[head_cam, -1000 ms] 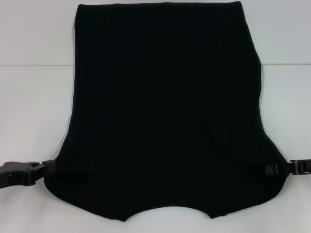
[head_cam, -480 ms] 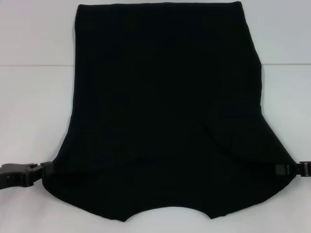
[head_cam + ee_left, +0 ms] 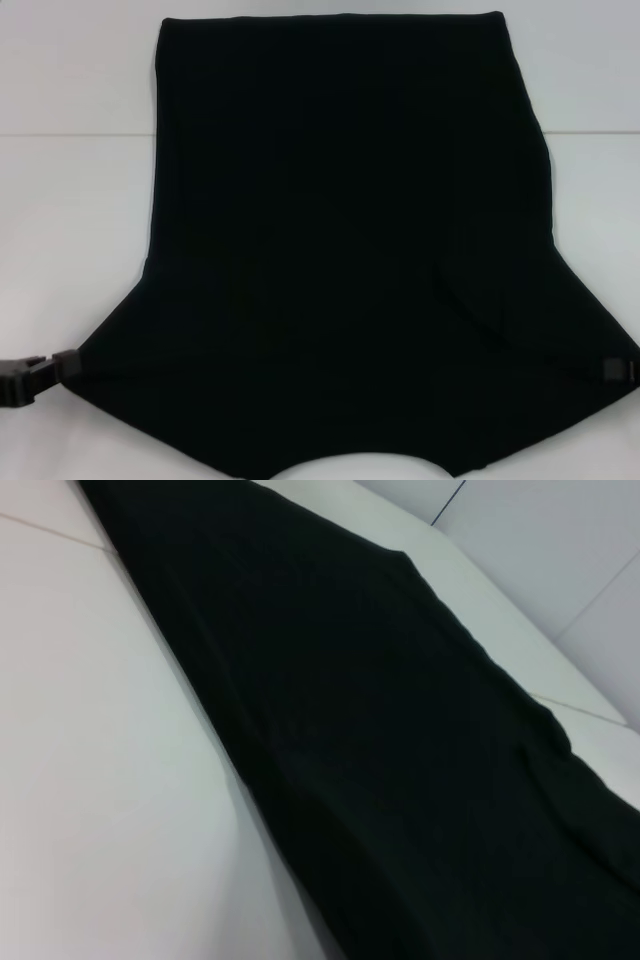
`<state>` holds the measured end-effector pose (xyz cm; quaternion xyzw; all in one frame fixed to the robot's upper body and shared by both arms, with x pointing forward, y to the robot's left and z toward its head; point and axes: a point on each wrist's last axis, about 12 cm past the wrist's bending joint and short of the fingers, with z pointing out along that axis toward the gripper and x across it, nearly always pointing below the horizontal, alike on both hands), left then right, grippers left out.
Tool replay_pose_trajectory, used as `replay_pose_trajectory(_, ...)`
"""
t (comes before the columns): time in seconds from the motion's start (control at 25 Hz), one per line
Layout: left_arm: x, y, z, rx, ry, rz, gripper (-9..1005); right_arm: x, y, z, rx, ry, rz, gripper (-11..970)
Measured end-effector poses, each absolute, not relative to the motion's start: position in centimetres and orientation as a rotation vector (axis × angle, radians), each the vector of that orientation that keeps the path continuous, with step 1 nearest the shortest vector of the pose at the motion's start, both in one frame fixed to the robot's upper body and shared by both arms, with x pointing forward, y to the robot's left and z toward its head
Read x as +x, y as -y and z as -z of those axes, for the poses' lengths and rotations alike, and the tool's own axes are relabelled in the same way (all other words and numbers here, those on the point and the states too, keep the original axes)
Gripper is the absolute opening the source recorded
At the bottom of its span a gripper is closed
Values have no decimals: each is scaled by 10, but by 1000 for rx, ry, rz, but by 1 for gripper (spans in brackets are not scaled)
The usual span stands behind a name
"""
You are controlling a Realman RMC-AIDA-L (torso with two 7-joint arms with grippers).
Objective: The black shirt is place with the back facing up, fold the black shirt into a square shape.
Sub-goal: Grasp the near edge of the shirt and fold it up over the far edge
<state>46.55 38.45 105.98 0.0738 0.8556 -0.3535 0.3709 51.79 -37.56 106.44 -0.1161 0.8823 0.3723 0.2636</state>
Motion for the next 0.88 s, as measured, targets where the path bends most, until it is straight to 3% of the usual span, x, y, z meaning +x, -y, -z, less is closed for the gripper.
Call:
replay_pose_trajectory(0.56,422,-381,-1063,306,-2216,1091,59,481,394,-1066,-500,-2361,-1062,38)
replay_pose_trajectory(0.88,420,-374,-1066,338,-2176,1167,62,477,401,-1071,-511,-2322,-1066,38)
